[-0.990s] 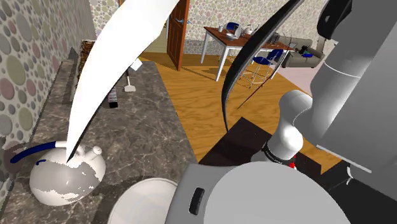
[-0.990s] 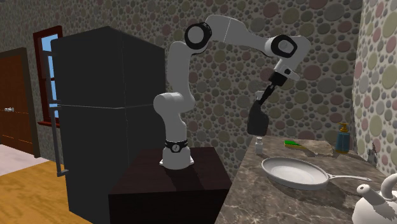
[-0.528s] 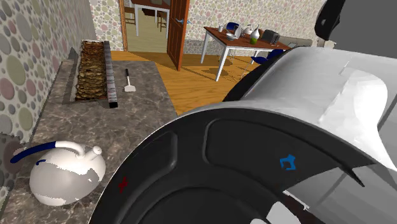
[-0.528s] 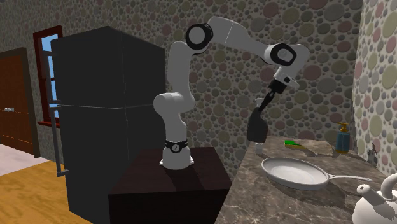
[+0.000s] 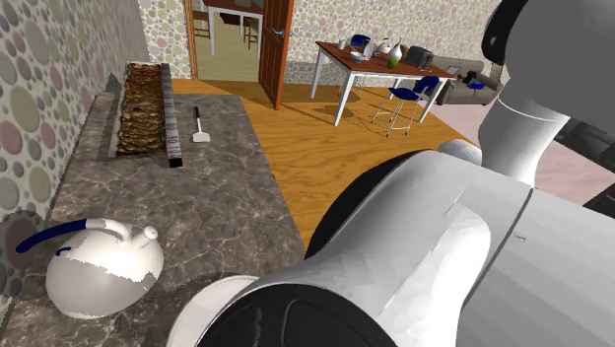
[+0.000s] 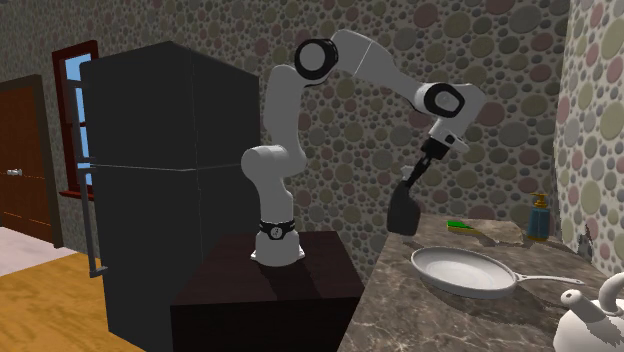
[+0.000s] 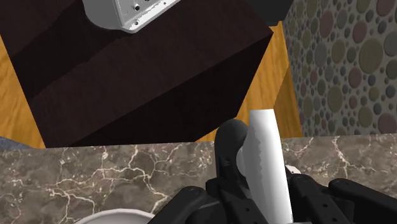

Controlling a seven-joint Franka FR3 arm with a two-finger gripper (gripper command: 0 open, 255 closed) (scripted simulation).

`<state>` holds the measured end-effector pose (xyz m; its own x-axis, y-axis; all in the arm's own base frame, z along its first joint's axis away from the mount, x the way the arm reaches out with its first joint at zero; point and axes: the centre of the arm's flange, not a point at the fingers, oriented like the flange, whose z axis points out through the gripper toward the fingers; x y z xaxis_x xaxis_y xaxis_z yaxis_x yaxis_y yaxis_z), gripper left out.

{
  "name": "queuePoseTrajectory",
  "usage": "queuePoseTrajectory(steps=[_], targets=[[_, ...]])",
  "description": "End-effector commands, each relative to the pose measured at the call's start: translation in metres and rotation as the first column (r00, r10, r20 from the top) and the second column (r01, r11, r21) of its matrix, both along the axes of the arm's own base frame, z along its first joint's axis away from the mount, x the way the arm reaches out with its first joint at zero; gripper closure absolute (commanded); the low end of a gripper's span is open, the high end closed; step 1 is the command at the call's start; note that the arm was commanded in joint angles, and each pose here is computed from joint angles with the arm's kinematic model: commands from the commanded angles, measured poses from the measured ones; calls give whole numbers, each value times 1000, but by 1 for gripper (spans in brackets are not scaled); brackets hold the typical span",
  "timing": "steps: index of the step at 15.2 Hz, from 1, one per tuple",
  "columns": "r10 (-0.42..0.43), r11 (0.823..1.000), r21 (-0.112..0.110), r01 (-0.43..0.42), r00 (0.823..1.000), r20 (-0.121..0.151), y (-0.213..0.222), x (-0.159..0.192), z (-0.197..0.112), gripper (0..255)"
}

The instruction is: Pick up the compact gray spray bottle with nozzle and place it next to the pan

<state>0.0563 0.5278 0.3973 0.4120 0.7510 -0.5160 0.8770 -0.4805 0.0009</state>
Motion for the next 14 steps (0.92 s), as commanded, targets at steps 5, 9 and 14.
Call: queuePoseTrajectory(steps=[5,9,14], targets=[[0,1000,0,0,1000,0,0,1,-33,255],[0,1000,0,0,1000,0,0,1,-54,255],[0,1000,0,0,1000,0,0,1,-81,255]])
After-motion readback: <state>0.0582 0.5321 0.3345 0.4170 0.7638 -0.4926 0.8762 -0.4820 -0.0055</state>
